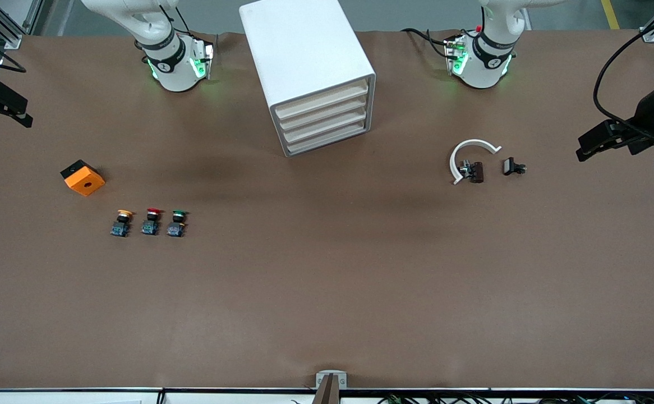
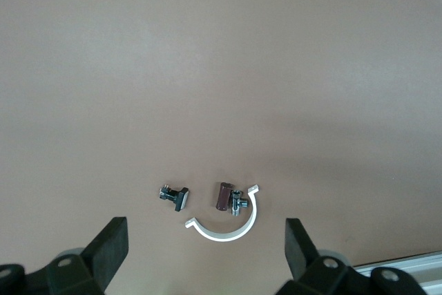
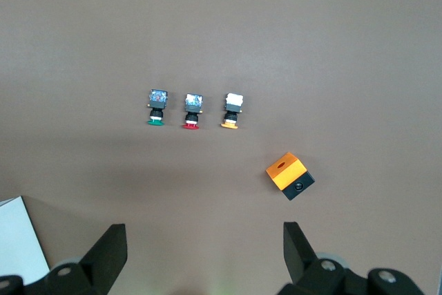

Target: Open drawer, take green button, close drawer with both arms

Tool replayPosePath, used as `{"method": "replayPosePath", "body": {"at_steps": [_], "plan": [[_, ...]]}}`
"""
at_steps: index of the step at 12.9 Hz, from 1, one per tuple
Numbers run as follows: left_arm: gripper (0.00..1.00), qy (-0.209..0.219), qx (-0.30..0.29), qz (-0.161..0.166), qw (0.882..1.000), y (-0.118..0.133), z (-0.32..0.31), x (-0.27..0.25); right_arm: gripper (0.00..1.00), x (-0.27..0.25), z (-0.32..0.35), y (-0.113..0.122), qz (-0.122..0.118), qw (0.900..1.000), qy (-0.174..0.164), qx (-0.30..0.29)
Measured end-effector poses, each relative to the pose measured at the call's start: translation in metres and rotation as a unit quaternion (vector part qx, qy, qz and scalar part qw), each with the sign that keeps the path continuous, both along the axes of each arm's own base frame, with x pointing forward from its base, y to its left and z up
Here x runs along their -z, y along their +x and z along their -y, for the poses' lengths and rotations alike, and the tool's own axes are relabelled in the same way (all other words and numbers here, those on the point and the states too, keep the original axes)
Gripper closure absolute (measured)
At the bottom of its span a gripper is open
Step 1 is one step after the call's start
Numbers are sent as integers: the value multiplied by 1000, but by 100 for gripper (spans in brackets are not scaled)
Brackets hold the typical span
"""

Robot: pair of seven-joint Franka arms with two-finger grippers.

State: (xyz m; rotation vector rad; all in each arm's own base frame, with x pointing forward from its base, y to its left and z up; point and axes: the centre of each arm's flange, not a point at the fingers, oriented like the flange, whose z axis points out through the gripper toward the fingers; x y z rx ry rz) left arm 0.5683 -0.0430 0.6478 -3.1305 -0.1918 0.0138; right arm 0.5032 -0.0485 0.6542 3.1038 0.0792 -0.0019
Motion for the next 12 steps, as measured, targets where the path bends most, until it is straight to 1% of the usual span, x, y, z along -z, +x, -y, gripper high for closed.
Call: {"method": "replayPosePath", "body": {"at_steps": [3,7,9,12], "plan": [[0,4,-1,5,1000,-13,-7,4,0,-2,0,0,3,1000,0,0],[0,5,4,8,1000,-38,-10,-2,0,-8,3,0,8,1000,0,3],[0,4,4,12,1000,-42,-15,-6,0,-8,3,0,8,1000,-1,3],[0,4,29,9,1000,-42,-17,-3,0,-8,2,0,8,1000,-1,2]]}}
